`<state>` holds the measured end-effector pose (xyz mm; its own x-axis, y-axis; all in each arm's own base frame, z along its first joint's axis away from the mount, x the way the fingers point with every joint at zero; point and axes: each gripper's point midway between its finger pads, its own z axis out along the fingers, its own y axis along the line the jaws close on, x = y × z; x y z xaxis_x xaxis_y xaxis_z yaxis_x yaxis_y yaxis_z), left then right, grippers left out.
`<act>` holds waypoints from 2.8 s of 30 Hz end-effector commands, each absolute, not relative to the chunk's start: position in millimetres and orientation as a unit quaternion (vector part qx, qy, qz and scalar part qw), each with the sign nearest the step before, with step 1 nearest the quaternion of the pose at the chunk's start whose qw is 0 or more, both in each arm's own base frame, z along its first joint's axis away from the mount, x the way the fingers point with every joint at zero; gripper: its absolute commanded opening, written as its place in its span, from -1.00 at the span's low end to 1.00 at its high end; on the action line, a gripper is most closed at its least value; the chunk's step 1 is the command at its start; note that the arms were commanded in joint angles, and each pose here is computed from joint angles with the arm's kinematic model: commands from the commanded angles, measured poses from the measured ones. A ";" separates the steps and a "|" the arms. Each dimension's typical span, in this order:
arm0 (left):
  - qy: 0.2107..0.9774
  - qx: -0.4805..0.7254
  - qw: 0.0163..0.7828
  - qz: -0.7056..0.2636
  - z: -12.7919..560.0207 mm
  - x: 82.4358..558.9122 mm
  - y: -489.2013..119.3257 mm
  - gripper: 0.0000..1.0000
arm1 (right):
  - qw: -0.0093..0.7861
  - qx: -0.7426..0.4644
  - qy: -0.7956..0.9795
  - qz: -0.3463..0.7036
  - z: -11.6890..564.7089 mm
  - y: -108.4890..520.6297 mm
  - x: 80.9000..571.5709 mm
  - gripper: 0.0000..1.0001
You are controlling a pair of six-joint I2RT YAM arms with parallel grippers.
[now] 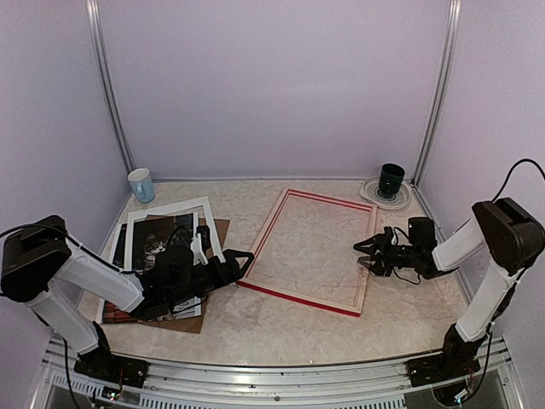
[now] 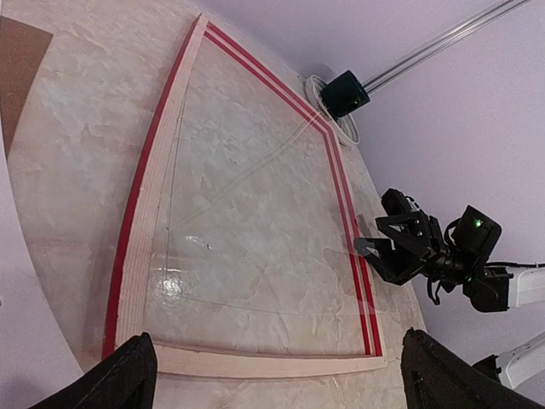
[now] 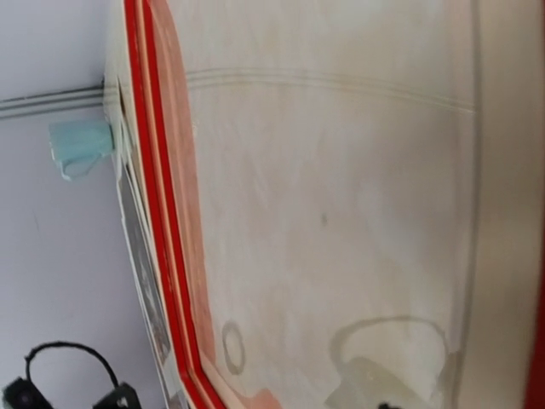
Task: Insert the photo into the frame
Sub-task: Adjust the glass panel to frame the body.
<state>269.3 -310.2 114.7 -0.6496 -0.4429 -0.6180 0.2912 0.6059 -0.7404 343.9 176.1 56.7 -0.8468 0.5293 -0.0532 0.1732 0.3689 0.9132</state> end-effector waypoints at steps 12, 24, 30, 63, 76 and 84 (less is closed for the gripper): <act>0.790 -0.050 0.417 -0.446 115.5 264.4 -308.4 0.98 | 0.182 0.217 0.795 0.537 56.7 171.5 392.5 0.06; 0.789 -0.047 0.416 -0.449 117.7 263.9 -312.4 0.98 | 0.150 0.172 0.808 0.543 55.5 182.2 394.9 -0.43; 0.790 -0.045 0.413 -0.450 116.6 263.8 -317.3 0.98 | 0.137 0.153 0.807 0.554 53.3 186.9 391.2 -0.70; 0.792 -0.045 0.408 -0.452 110.5 257.0 -321.9 0.98 | 0.167 0.104 0.700 0.687 135.7 199.1 383.9 -1.00; 0.789 -0.047 0.409 -0.456 110.3 257.4 -322.7 0.98 | 0.150 0.127 0.723 0.662 90.3 204.3 377.2 -1.00; 0.790 -0.049 0.412 -0.452 110.1 256.8 -319.5 0.98 | 0.135 0.125 0.735 0.653 72.7 213.2 373.5 -1.00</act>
<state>258.4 -319.8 108.2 -0.6640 -0.4410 -0.6039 0.2921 0.5904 -0.7524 378.0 206.2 74.7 -0.9241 0.3821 0.0060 0.0471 0.0984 0.9940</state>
